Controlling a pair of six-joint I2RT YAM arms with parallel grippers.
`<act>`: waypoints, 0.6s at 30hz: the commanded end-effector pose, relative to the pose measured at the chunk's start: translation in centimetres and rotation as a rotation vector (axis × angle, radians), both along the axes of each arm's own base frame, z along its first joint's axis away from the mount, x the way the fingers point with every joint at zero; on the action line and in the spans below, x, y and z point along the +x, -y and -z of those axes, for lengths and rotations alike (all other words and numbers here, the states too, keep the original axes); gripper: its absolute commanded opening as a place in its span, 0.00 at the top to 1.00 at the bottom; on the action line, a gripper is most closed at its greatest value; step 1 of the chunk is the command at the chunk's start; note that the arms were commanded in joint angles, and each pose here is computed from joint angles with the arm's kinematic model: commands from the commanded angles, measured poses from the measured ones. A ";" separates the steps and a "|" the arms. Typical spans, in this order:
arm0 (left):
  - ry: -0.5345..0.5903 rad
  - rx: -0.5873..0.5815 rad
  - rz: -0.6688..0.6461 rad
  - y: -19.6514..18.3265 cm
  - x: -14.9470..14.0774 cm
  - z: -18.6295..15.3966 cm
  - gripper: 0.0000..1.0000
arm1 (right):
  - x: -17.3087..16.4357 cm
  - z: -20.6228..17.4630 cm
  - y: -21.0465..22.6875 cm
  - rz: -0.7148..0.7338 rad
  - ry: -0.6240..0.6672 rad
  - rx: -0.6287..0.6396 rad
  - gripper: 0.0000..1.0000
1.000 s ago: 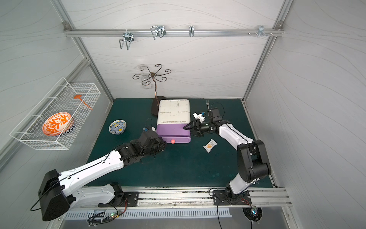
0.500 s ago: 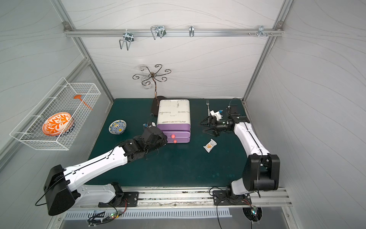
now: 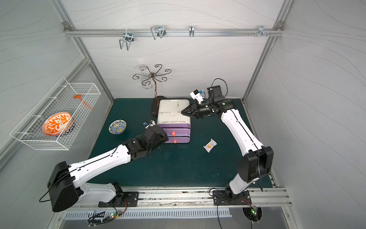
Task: Take the cookies out of the drawer
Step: Close the drawer in the storage box.
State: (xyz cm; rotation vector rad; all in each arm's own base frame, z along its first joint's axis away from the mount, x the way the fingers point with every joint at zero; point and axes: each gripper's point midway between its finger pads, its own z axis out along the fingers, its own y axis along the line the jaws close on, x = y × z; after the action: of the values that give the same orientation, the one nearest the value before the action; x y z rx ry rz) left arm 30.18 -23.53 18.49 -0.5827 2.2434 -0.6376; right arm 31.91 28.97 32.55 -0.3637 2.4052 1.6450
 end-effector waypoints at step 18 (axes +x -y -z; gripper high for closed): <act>0.116 0.016 -0.167 0.0 4.0 -2.2 0.87 | 1.9 7.9 -1.4 0.052 -0.084 -0.206 0.94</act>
State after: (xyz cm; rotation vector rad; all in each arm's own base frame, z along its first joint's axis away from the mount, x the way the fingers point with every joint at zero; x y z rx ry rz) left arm 32.51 -23.36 18.14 -0.6518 2.1791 -0.5289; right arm 34.60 30.41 25.50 -0.2561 2.5931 1.4430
